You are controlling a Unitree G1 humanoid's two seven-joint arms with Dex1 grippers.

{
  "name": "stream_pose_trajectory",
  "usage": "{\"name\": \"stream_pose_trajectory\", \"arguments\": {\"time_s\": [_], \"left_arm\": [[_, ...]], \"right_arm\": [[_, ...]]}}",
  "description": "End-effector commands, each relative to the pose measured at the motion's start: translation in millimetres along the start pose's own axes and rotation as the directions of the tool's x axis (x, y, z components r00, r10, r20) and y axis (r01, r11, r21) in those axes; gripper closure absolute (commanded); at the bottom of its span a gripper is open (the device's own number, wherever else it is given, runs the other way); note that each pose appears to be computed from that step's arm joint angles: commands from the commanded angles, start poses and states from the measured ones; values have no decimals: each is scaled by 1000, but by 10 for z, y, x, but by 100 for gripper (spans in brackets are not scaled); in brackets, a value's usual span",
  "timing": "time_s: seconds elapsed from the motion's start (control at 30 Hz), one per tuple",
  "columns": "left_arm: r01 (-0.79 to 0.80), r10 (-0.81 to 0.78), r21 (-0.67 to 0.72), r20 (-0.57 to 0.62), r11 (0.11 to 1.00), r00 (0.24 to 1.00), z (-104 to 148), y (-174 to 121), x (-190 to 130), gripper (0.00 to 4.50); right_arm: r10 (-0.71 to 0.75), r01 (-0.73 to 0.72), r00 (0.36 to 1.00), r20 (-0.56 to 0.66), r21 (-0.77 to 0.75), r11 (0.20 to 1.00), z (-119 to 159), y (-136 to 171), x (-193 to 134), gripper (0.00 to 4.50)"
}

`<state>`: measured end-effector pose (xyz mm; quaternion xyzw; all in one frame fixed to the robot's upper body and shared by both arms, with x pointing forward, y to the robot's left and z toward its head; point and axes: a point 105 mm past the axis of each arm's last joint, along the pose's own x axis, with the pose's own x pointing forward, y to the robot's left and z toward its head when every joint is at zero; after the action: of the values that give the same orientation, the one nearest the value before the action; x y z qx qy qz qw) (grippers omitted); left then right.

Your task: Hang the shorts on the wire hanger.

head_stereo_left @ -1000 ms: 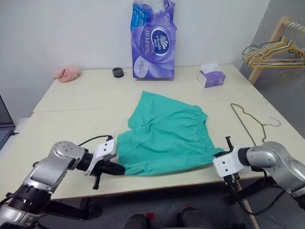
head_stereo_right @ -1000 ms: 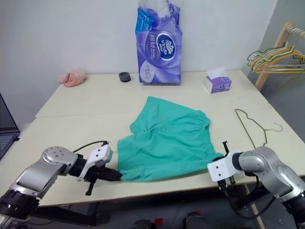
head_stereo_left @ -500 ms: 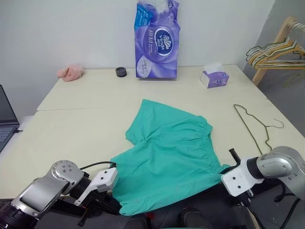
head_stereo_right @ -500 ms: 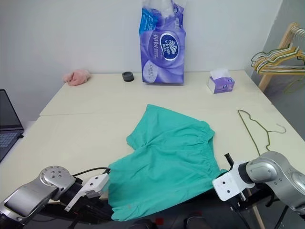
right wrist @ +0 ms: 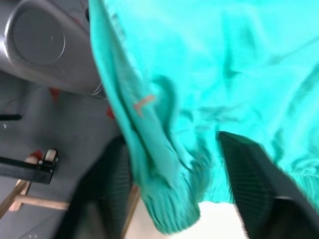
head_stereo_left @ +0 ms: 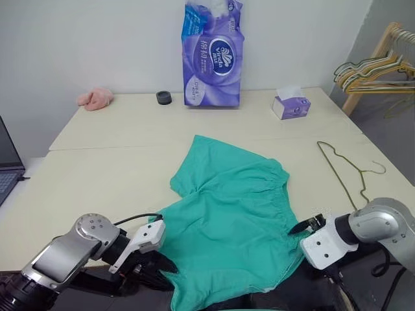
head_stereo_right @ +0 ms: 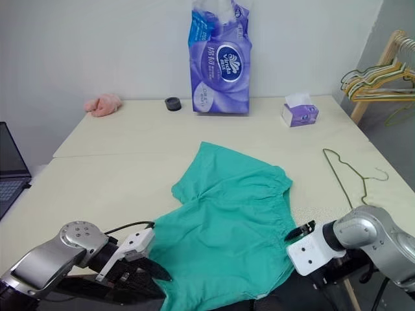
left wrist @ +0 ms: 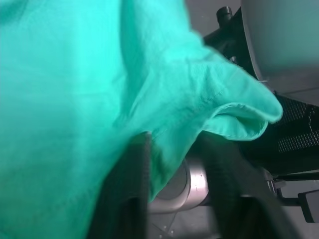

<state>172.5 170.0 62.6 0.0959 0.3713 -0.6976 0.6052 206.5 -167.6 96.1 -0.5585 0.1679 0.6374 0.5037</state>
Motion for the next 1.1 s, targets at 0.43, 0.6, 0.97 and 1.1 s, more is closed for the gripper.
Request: {"name": "stream_pose_trajectory", "arguments": {"time_s": [0.43, 0.6, 0.97, 1.1], "left_arm": [[-570, 437, 139, 507, 810, 743, 1286, 683, -400, 54], [-599, 399, 234, 557, 766, 728, 1597, 699, -310, 54], [-499, 288, 374, 494, 782, 820, 1623, 689, -41, 54], [-469, 257, 392, 483, 792, 837, 1609, 633, 16, 54]], "right_arm": [[-788, 525, 614, -46, 770, 364, -431, -791, -816, 2], [-740, 619, 450, -500, 772, -144, -1145, -537, -814, 2], [-479, 664, 427, -767, 626, -409, -1891, 121, -837, 2], [-448, 639, 473, -759, 645, -419, -2011, 244, -764, 2]]}}
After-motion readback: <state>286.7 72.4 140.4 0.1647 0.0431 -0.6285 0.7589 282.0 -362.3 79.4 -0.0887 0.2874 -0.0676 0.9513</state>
